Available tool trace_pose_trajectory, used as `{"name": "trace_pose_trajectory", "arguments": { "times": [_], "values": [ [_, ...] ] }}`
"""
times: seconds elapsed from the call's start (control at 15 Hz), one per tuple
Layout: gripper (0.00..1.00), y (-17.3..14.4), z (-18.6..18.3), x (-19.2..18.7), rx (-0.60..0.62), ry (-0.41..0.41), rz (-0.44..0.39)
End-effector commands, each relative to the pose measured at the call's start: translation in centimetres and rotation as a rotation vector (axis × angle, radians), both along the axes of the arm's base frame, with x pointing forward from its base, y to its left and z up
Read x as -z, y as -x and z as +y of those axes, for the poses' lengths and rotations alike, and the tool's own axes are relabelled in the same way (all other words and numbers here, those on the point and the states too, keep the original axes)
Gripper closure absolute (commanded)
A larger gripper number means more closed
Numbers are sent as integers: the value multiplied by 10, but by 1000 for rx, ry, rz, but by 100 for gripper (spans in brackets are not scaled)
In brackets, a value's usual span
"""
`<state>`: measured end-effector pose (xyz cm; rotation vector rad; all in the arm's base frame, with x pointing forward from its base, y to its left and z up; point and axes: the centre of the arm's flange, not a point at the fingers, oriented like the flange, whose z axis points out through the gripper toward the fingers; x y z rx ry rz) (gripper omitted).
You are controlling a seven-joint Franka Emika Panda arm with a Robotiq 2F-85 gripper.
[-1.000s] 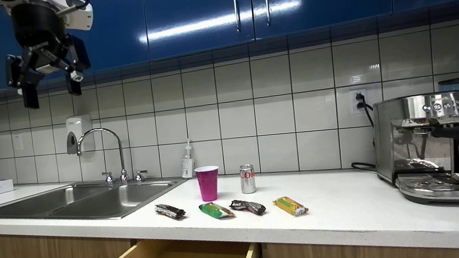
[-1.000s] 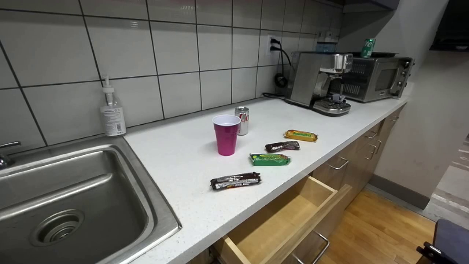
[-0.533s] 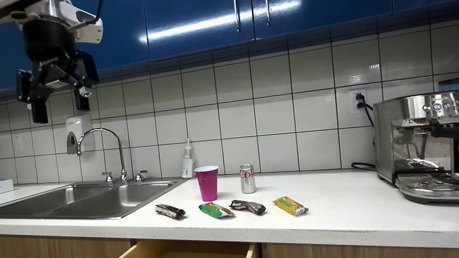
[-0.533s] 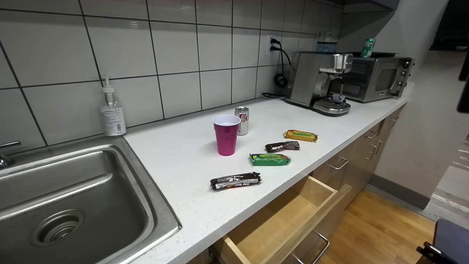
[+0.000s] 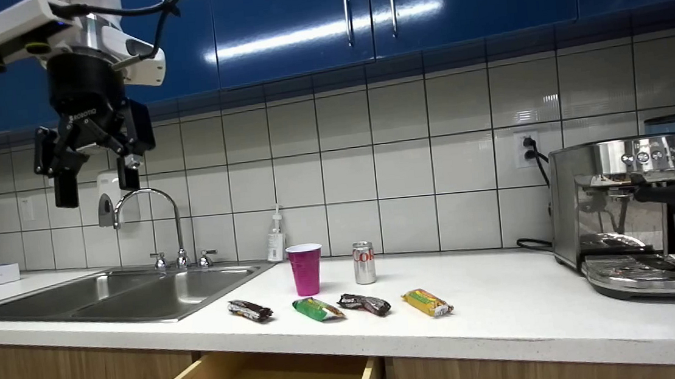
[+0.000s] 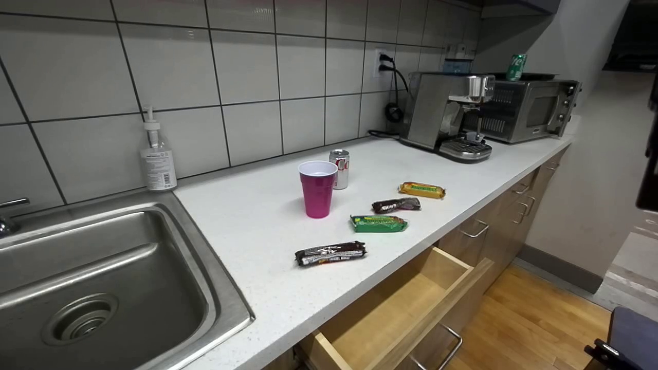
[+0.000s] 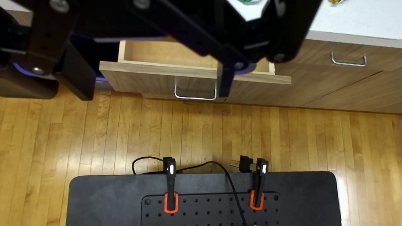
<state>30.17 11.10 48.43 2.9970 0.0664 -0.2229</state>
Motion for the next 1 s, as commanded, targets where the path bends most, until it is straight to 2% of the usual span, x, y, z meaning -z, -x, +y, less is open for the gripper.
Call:
{"name": "trace_pose_trajectory", "arguments": {
  "times": [0.0,0.93],
  "values": [
    [0,9,-10,23,42,6,-30],
    [0,-29,-35,99,73,-1,-71]
  ]
}}
